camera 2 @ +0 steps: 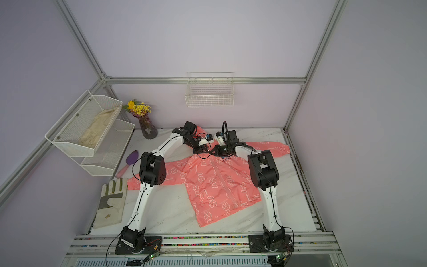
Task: Unzip the jacket
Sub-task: Unzip the zipper on the jacket.
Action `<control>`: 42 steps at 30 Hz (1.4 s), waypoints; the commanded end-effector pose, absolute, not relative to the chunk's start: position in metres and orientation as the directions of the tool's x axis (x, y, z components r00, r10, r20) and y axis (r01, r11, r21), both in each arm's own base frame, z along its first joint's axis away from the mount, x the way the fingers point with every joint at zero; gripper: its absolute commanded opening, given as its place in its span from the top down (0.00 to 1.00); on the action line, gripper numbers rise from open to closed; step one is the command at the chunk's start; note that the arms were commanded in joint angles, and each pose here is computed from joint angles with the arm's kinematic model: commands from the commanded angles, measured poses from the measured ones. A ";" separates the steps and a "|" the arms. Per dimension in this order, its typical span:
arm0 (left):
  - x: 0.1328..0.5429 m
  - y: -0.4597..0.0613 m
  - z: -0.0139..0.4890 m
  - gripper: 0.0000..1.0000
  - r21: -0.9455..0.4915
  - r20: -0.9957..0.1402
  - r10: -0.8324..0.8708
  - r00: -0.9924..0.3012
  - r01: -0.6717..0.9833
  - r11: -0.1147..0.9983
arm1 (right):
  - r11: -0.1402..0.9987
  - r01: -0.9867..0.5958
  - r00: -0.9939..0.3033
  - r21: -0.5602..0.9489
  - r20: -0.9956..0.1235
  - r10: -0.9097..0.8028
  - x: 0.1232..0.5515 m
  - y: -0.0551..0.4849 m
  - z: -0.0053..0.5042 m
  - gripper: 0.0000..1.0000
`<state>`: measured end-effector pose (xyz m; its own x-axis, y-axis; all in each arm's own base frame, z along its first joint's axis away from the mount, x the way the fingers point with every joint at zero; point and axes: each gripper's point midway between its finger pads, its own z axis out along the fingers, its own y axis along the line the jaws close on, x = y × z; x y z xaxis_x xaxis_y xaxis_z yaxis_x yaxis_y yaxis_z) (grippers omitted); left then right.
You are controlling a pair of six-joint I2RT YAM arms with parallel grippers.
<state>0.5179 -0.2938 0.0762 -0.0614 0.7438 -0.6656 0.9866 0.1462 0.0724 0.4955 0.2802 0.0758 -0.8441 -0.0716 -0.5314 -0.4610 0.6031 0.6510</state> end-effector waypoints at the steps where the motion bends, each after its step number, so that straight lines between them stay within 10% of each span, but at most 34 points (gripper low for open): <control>1: 0.512 -0.291 0.078 0.70 0.057 -0.670 0.740 -0.060 0.990 0.132 | 0.568 -0.519 -0.811 0.639 -0.579 -0.090 0.491 0.286 0.108 1.00; 11: 0.508 -0.292 0.102 1.00 0.046 -0.716 0.696 -0.057 0.991 0.128 | 0.584 -0.498 -0.823 0.641 -0.562 -0.085 0.494 0.285 0.100 1.00; 42: 0.559 -0.265 0.151 1.00 0.006 -0.807 0.542 -0.233 0.916 0.402 | 0.732 -0.240 -0.932 0.638 -0.363 0.012 0.466 0.254 0.030 1.00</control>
<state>0.5318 -0.2814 0.0847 -0.2917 0.6080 -0.7384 0.9415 0.3186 -0.1097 0.4779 0.2653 0.0376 -0.9089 -0.0197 -0.4165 -0.3137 0.6905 0.6518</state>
